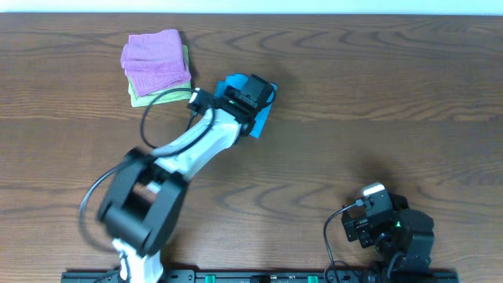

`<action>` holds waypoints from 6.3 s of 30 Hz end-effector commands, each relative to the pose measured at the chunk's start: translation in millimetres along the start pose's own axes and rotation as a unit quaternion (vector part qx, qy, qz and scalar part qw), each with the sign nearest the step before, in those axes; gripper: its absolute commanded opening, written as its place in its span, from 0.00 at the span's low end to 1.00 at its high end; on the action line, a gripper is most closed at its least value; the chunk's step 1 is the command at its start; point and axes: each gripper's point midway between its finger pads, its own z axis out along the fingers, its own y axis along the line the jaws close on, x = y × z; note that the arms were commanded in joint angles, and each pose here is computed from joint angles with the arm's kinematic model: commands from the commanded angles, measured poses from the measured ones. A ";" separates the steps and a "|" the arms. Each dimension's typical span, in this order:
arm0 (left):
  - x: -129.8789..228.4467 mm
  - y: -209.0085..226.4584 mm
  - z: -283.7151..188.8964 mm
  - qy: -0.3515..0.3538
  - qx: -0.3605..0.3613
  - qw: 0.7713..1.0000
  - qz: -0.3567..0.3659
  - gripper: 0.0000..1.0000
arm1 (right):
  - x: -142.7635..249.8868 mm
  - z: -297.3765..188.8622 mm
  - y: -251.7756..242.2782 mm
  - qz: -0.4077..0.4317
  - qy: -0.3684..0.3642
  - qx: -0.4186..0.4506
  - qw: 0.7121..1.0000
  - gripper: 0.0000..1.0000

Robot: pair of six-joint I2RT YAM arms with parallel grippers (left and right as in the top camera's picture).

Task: Fold the cloth

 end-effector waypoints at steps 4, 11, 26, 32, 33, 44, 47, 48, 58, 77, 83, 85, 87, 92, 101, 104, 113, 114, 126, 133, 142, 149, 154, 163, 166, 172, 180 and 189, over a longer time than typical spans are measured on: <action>-8.2 65.1 -69.0 0.067 -0.113 0.987 -0.091 0.95 | 1.3 0.7 0.2 0.009 0.000 -0.001 1.000 0.99; 18.3 61.0 -57.2 0.127 -0.091 0.983 -0.097 0.95 | 1.3 0.7 0.1 0.009 0.000 0.000 1.000 0.99; 21.6 59.7 -20.7 0.128 0.155 0.970 -0.140 0.95 | 1.3 0.7 0.2 0.009 0.000 -0.001 1.000 0.99; 36.4 45.6 0.7 0.134 0.185 0.966 -0.119 0.95 | 1.3 0.7 0.2 0.009 0.000 -0.001 1.000 0.99; 38.4 46.1 5.3 0.133 0.183 0.967 -0.119 0.95 | 1.3 0.7 0.2 0.009 0.000 -0.001 1.000 0.99; 55.7 43.5 39.4 0.133 0.194 0.966 -0.110 0.95 | 1.3 0.7 0.2 0.009 0.000 -0.001 1.000 0.99; 60.0 40.4 47.8 0.134 0.204 0.963 -0.114 0.95 | 1.3 0.7 0.2 0.009 0.000 -0.001 1.000 0.99; 61.1 39.0 50.2 0.134 0.208 0.962 -0.115 0.95 | 1.3 0.7 0.2 0.009 0.000 -0.001 1.000 0.99; 65.0 5.1 69.9 0.128 0.233 0.957 -0.118 0.95 | 1.3 0.7 0.2 0.009 0.000 -0.001 1.000 0.99; 51.3 -21.7 67.6 0.136 0.261 0.943 -0.155 0.06 | 1.3 0.7 0.2 0.009 0.000 -0.001 1.000 0.99; 6.6 -64.7 22.5 0.128 0.344 0.905 -0.214 0.06 | 1.3 0.7 0.2 0.009 0.000 -0.001 1.000 0.99; -14.5 -76.5 4.2 0.127 0.368 0.888 -0.245 0.06 | 1.4 0.7 0.2 0.009 0.000 -0.001 1.000 0.99; -32.9 -84.8 -11.0 0.126 0.388 0.872 -0.271 0.06 | 1.3 0.7 0.2 0.009 0.000 -0.001 1.000 0.99; -72.7 -96.6 -41.8 0.120 0.422 0.832 -0.339 0.06 | 1.3 0.7 0.2 0.009 0.000 -0.001 1.000 0.99; -154.5 -121.4 -84.2 -0.010 0.482 0.822 -0.304 0.06 | 1.3 0.7 0.2 0.009 0.000 -0.001 1.000 0.99; -185.9 -130.9 -93.7 -0.048 0.491 0.823 -0.280 0.06 | 1.3 0.7 0.1 0.009 0.000 0.000 1.000 0.99; -278.9 -102.4 -87.8 -0.112 0.450 0.843 -0.273 0.06 | 1.3 0.7 0.2 0.009 0.000 -0.001 1.000 0.99; -284.6 -97.1 -84.7 -0.116 0.441 0.848 -0.269 0.06 | 1.3 0.7 0.1 0.009 0.000 0.000 1.000 0.99; -271.8 -58.9 -11.4 -0.092 0.328 0.909 -0.242 0.06 | 1.3 0.7 0.2 0.009 0.000 -0.001 1.000 0.99; -258.0 -50.5 19.7 -0.081 0.296 0.922 -0.236 0.06 | 1.3 0.7 0.2 0.009 0.000 -0.001 1.000 0.99; -270.7 -62.9 7.1 -0.100 0.333 0.905 -0.244 0.06 | 1.3 0.7 0.2 0.009 0.000 -0.001 1.000 0.99; -300.2 -67.5 -12.4 -0.172 0.363 0.885 -0.237 0.06 | 1.3 0.7 0.2 0.009 0.000 -0.001 1.000 0.99; -312.0 -61.4 -11.8 -0.211 0.345 0.898 -0.172 0.06 | 1.3 0.7 0.2 0.009 0.000 -0.001 1.000 0.99; -312.6 -67.1 12.2 -0.231 0.358 0.890 -0.164 0.06 | 1.3 0.7 0.2 0.009 0.000 -0.001 1.000 0.99; -312.7 -75.4 20.3 -0.231 0.373 0.884 -0.164 0.06 | 1.3 0.7 0.2 0.009 0.000 -0.001 1.000 0.99; -317.2 -88.6 34.4 -0.231 0.374 0.883 -0.164 0.06 | 1.3 0.7 0.2 0.009 0.000 -0.001 1.000 0.99; -306.2 -95.4 48.6 -0.214 0.364 0.893 -0.154 0.06 | 1.3 0.7 0.1 0.009 0.000 0.000 1.000 0.99; -300.4 -74.3 68.4 -0.224 0.298 0.917 -0.144 0.06 | 1.3 0.7 0.2 0.009 0.000 -0.001 1.000 0.99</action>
